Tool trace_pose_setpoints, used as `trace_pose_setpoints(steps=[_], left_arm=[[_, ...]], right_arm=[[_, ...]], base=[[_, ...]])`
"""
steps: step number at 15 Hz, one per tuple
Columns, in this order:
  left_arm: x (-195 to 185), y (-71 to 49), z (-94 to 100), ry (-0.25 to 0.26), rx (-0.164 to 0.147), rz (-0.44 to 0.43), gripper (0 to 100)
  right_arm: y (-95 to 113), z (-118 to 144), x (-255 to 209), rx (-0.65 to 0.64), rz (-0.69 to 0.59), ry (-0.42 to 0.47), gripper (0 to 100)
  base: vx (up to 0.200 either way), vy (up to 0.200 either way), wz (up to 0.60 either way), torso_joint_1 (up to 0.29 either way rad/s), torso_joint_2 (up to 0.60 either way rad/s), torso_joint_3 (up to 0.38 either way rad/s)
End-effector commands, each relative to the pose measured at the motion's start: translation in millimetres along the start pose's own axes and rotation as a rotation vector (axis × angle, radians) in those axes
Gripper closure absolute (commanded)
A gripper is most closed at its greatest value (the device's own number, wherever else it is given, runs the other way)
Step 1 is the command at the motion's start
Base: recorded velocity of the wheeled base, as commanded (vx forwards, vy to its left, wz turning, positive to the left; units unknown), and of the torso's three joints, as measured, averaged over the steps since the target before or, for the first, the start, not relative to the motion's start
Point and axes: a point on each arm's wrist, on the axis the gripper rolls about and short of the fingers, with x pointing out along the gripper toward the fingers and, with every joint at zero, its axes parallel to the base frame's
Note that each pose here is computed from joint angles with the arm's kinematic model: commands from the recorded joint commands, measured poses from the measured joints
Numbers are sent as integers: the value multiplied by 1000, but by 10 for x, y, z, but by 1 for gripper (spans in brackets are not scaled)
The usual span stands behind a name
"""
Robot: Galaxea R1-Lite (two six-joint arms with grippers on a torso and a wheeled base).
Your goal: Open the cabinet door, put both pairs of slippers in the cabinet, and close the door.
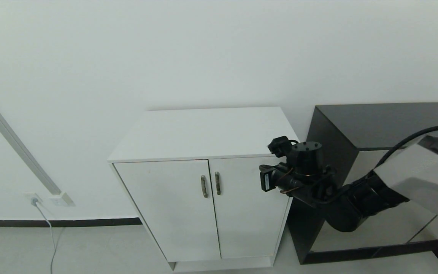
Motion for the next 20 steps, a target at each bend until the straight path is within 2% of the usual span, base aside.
trace_pose_setpoints(steps=[1,2,5,7,9,12,14,15,17,20], left_arm=[[1,0,0,1,-2,0,100],[1,0,0,1,-2,-2,100],[1,0,0,1,-2,0,100],[1,0,0,1,-2,0,100],[1,0,0,1,1,0,100],[1,0,0,1,1,0,100],[1,0,0,1,3,0,100],[1,0,0,1,1,0,100],[1,0,0,1,1,0,100],[1,0,0,1,1,0,100]], right_arm=[[-142,425,-590,12,-27,-65,100],[-185,492,-707,15,-37,-71,100],[-522,705,-1436,37,-146,-107,100],[-783,763,-2065,59,-271,-128,100],[-926,761,-2609,78,-395,-140,100],[-829,610,-3351,93,-507,-125,100],[-669,418,-3703,46,-524,-125,100],[-570,241,-3887,8,-525,-113,100],[-459,-40,-4079,-19,-524,-121,100],[-409,-440,-4103,-16,-487,-99,100]], base=[[0,0,0,0,0,0],[0,0,0,0,0,0],[0,0,0,0,0,0],[0,0,0,0,0,0],[0,0,0,0,0,0],[0,0,0,0,0,0],[0,0,0,0,0,0],[0,0,0,0,0,0],[0,0,0,0,0,0],[0,0,0,0,0,0]])
